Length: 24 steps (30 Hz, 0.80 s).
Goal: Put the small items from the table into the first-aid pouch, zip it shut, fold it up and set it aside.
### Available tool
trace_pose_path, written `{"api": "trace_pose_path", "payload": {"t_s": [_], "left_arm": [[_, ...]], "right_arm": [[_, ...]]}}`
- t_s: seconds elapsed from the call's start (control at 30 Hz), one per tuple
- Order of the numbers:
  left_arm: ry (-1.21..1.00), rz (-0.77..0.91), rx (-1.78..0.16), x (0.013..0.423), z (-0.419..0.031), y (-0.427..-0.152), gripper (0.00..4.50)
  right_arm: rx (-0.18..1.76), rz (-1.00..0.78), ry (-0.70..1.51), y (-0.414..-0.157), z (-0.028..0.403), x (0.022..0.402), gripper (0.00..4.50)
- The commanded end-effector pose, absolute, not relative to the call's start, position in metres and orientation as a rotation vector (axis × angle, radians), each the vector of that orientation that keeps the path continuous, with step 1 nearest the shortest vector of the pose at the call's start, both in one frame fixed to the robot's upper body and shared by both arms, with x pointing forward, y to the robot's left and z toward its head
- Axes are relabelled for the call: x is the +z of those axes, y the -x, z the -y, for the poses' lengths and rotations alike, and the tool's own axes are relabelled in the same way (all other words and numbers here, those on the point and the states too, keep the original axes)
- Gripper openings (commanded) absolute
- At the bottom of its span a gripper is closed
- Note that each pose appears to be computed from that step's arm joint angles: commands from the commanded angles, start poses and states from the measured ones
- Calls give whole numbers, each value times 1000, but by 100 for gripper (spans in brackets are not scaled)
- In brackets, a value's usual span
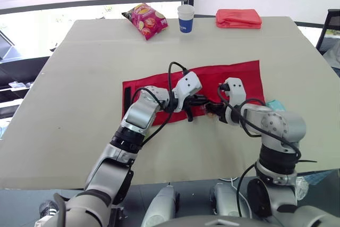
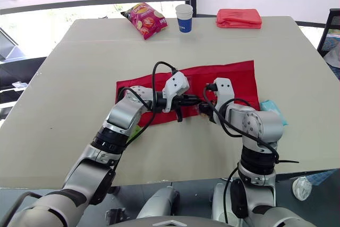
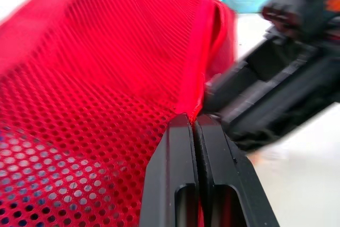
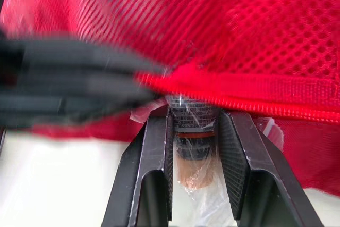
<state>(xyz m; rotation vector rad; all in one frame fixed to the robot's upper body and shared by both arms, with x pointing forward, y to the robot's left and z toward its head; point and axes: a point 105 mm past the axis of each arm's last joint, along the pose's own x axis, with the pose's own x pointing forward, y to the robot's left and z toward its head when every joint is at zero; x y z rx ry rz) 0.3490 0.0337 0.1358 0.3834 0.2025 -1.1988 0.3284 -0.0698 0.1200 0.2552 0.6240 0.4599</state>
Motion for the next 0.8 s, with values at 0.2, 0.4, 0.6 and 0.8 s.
{"api": "trace_pose_path", "payload": {"t_s": [0.2,0.4,0.6,0.8], "left_arm": [[-355,-223,-1240,135,-26,-345,0],[-335,-315,-1235,128,-34,-355,0],[-301,-359,-1253,128,-33,-356,0],[-285,-351,-1270,134,-28,-355,0]], "right_arm": [[461,-499,-247,-339,72,131,284],[647,-465,-49,-297,71,137,322],[658,-474,70,-288,75,130,322],[628,-475,171,-300,72,116,322]]}}
